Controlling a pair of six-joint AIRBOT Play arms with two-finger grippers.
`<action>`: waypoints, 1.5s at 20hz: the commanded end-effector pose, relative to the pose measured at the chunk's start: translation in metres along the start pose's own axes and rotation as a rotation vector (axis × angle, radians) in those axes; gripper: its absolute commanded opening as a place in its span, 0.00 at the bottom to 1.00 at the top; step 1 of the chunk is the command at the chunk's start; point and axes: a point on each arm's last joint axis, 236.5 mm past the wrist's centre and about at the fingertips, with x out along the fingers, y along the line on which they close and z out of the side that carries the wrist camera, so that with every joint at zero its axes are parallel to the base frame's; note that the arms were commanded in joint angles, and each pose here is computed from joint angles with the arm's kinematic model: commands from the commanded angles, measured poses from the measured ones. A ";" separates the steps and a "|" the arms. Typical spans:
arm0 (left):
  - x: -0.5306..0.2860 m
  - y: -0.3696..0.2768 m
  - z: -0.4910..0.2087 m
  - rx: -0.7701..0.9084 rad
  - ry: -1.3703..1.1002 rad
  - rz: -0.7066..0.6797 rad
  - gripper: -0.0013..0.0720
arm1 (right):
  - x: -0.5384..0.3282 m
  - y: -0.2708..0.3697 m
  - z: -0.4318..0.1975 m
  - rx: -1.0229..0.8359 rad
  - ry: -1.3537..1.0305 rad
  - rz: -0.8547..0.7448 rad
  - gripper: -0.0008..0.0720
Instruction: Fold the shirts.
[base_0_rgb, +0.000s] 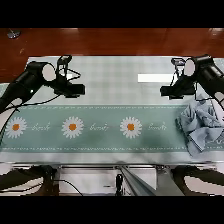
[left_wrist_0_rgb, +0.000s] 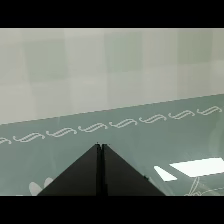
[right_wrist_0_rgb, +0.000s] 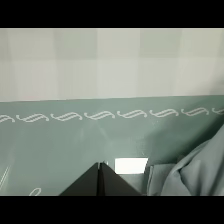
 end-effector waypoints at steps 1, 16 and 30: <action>0.000 0.000 0.000 0.000 0.000 0.001 0.05 | 0.000 0.000 0.000 0.000 0.001 0.000 0.04; 0.000 0.000 0.000 0.000 0.000 0.000 0.05 | -0.002 0.007 0.029 0.000 -0.123 0.029 0.04; -0.076 0.069 0.049 0.115 -0.124 0.214 0.98 | -0.076 -0.106 0.077 -0.008 -0.316 -0.343 0.87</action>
